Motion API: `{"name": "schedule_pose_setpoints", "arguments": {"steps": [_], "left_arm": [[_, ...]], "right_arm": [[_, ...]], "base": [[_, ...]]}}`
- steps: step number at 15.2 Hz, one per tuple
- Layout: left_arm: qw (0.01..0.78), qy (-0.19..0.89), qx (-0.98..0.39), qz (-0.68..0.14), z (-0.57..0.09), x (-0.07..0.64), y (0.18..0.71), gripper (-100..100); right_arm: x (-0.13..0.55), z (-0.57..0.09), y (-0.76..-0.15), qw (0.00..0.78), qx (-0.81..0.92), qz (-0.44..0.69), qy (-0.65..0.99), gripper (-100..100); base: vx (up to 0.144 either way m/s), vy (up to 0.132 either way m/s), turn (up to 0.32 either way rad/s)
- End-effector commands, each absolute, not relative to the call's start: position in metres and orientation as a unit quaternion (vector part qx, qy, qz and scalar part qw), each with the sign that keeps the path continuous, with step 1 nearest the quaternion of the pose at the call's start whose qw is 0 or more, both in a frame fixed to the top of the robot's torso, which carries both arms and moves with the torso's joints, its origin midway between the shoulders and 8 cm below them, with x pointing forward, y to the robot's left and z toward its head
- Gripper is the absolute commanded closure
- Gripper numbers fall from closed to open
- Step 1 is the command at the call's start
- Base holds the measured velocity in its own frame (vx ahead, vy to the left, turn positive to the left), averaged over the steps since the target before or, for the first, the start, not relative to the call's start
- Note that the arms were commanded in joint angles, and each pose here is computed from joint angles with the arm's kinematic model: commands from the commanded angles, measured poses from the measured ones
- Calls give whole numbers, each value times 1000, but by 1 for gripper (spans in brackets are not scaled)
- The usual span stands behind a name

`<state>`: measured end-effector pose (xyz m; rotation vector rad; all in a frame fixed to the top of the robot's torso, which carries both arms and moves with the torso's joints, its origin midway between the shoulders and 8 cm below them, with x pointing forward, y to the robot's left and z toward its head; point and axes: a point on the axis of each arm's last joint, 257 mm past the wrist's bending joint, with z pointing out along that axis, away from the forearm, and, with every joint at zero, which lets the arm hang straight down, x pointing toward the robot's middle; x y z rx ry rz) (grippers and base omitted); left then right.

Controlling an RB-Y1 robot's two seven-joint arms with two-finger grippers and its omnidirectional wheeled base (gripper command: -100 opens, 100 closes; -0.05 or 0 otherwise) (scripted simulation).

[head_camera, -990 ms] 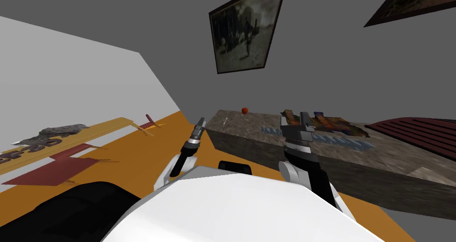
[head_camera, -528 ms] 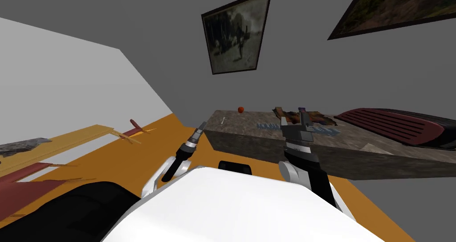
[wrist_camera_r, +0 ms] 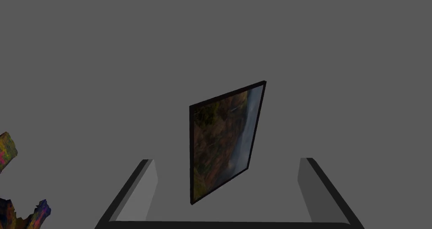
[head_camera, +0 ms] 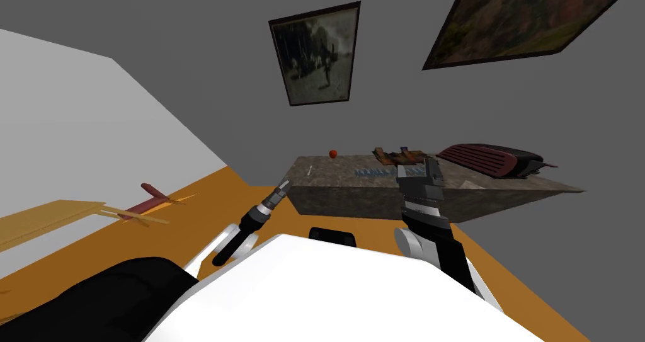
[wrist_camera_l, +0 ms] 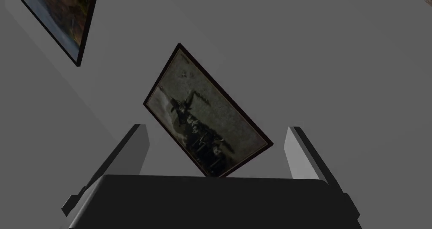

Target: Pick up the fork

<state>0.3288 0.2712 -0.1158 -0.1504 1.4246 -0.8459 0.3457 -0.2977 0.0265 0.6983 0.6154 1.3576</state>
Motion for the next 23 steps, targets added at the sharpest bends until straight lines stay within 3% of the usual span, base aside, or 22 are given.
{"name": "schedule_pose_setpoints", "arguments": {"steps": [1,13,23], "left_arm": [[667,647,-46,-367,-122,326,271,-100],[592,746,122,-279,-186,285,284,-100],[484,800,283,-213,-246,229,312,-100]], "right_arm": [[346,27,-298,680,311,605,274,0],[346,27,-298,680,311,605,274,0],[346,26,-298,680,311,605,274,0]], "base": [[-41,43,-92],[-48,32,-266],[-29,31,-299]]}}
